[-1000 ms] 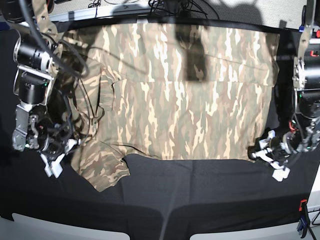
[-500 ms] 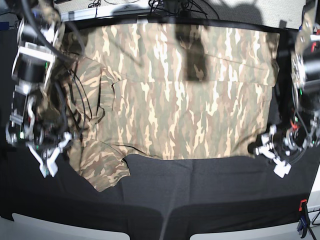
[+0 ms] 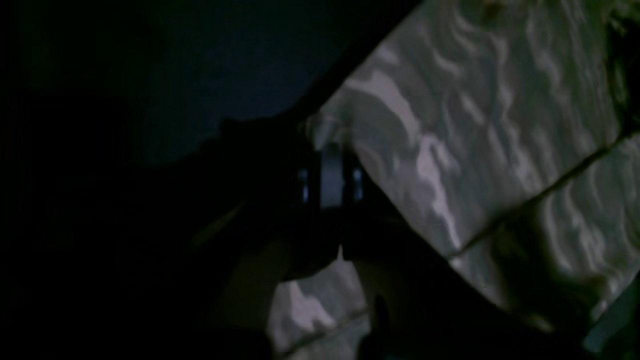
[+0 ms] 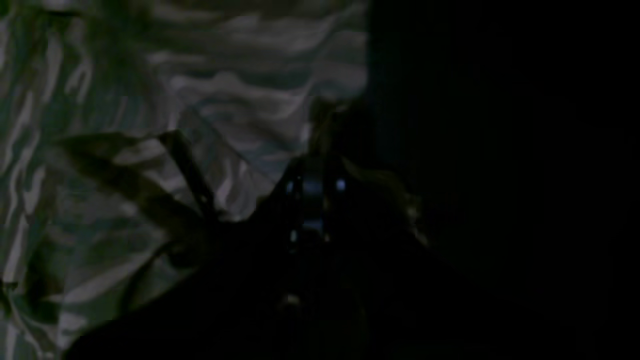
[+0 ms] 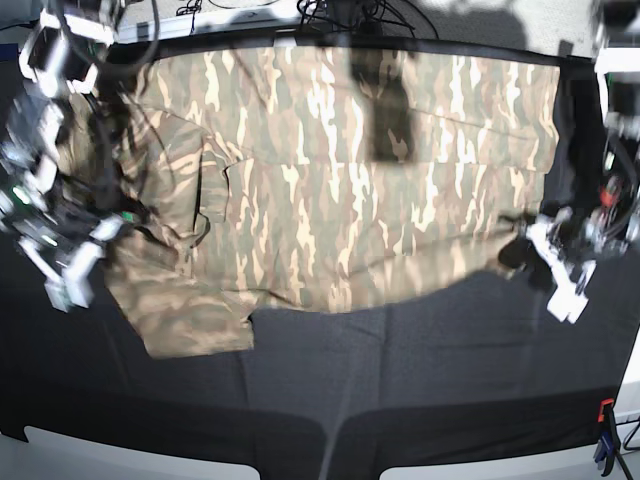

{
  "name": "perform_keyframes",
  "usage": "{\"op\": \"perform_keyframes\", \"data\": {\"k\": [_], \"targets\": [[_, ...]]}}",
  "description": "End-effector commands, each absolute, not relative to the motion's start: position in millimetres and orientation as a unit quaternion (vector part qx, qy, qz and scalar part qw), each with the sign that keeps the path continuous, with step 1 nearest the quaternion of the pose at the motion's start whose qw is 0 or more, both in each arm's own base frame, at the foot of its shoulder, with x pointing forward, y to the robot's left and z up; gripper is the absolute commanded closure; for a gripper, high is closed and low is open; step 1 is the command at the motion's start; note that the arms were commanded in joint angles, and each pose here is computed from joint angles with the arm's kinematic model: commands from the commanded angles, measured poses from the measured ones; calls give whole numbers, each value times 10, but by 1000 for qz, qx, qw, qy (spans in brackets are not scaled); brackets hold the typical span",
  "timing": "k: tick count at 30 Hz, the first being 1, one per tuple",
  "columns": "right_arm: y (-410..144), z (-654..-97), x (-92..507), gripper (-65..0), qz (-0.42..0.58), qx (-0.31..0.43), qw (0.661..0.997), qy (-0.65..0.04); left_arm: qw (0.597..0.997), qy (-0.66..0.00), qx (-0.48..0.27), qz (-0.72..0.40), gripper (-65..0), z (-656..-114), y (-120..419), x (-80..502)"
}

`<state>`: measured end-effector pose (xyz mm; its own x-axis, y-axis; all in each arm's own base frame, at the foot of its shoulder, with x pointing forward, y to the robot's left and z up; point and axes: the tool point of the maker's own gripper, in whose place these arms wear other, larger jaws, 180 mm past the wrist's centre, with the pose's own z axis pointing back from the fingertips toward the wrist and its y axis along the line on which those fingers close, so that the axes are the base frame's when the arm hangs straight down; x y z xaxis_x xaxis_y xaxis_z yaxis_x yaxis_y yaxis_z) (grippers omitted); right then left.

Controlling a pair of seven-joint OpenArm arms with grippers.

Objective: Layout the t-shirt on the table in an organized manner, then fold the t-shirt properly
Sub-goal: 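Lift the hem with both grippers and fold it over onto the collar edge, then press the right gripper onto the folded sleeve bulge and tuck it flat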

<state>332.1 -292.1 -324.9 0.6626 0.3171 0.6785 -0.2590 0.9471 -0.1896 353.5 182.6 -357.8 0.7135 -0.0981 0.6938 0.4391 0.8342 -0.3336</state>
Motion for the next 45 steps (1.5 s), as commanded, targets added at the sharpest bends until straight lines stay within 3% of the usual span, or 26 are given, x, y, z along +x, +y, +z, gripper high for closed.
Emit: {"op": "perform_keyframes", "data": {"k": [1, 9, 17, 29, 36, 37, 39, 41, 45], "targets": [[-2988, -3035, 3366, 0, 156, -47, 898, -408, 878, -380, -238, -167, 0, -3327, 1845, 3616], [-3149, -3074, 3063, 0, 130, -49, 907, -398, 874, -363, -202, -252, 0, -3206, 1635, 3205], [-3168, -3270, 2847, 0, 132, -50, 920, -366, 901, -349, -103, -234, 0, -3256, 1920, 3177], [-3437, -3212, 2768, 0, 108, -87, 923, -360, 920, -299, -83, -240, 0, -3351, 2029, 3046], [-3345, -3192, 2799, 0, 105, -60, 920, -373, 923, -283, -103, -240, 0, -3373, 1974, 2977], [-3338, -3190, 2800, -49, 104, -58, 920, -374, 922, -285, -104, -240, 0, -3366, 1969, 2984], [-3311, -3178, 2813, -234, 104, -50, 918, -380, 922, -286, -104, -240, 0, -3364, 1971, 2986], [-3270, -3145, 2846, -356, 103, -39, 913, -392, 922, -286, -104, -240, 0, -3364, 1971, 2986], [-3229, -3059, 2929, -377, 102, -29, 906, -411, 922, -286, -104, -240, 0, -3363, 1971, 2987]]}}
